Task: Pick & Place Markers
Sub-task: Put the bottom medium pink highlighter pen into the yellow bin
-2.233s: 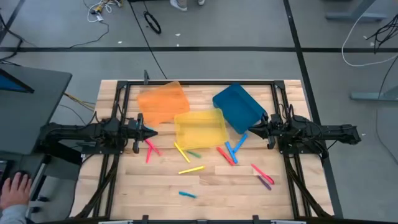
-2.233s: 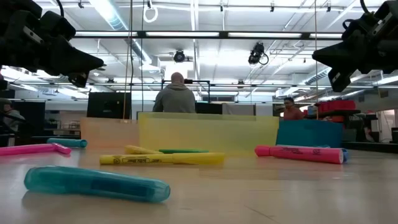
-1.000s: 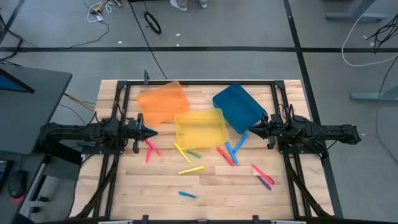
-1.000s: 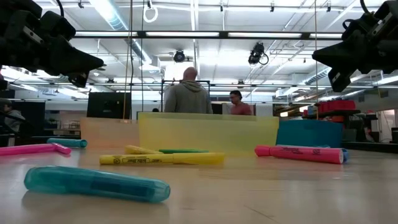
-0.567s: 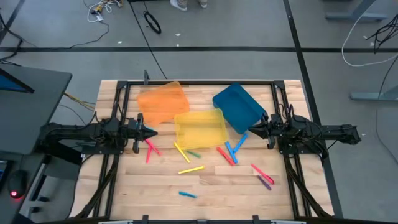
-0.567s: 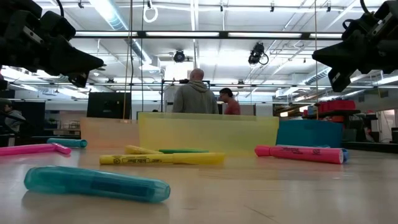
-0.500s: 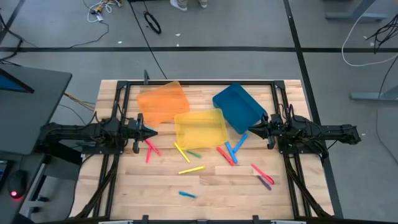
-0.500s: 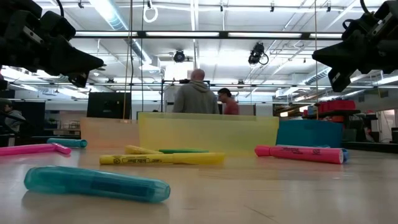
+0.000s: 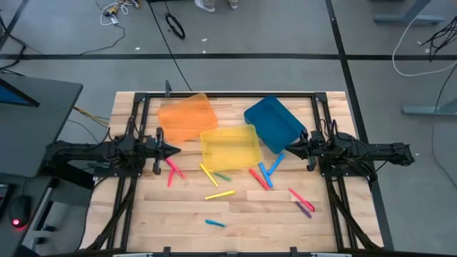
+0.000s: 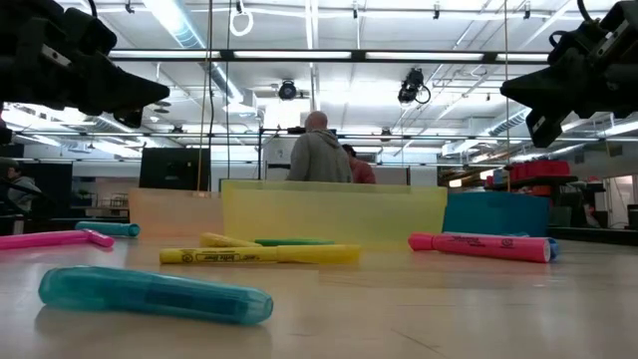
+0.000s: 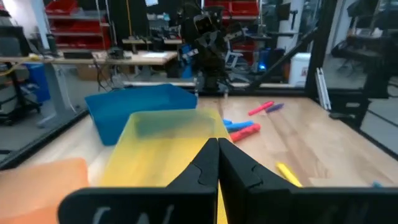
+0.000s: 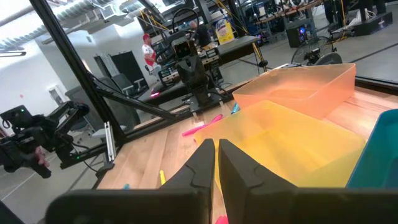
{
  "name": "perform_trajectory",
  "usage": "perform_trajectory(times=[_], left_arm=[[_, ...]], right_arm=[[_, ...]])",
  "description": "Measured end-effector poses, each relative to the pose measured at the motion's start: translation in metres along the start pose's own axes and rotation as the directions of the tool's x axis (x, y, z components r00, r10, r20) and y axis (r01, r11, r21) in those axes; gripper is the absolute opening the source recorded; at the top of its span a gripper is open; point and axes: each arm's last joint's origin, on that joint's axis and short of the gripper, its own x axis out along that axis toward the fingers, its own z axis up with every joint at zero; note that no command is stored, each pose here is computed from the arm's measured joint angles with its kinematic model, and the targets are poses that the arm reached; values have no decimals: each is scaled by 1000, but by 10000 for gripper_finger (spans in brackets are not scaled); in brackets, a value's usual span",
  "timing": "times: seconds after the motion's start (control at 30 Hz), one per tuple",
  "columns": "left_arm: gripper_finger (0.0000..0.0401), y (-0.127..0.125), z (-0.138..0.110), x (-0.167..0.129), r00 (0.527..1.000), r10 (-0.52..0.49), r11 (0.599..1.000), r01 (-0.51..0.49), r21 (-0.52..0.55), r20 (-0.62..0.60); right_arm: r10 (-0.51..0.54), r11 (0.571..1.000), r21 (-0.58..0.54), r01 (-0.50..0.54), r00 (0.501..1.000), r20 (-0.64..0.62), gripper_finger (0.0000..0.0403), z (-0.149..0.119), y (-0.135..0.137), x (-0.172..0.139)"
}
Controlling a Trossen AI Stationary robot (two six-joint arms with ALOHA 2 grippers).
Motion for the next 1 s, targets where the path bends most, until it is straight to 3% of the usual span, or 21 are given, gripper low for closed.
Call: perform_trajectory(times=[0.2,0.37,0.67,0.83,1.0], left_arm=[[5,1,1,0,1000,26,999,-27,22,10],[5,0,3,0,999,15,994,-11,-107,35],[5,1,4,0,999,24,986,-18,-167,37],[5,1,4,0,999,23,956,-11,-292,40],[5,1,4,0,999,28,947,-12,-321,44]], right_arm=[[0,1000,0,0,1000,0,25,0,0,0],[0,1000,0,0,1000,0,25,0,0,0],[0,1000,0,0,1000,0,25,0,0,0],[0,1000,0,0,1000,0,25,0,0,0],[0,1000,0,0,1000,0,25,0,0,0]])
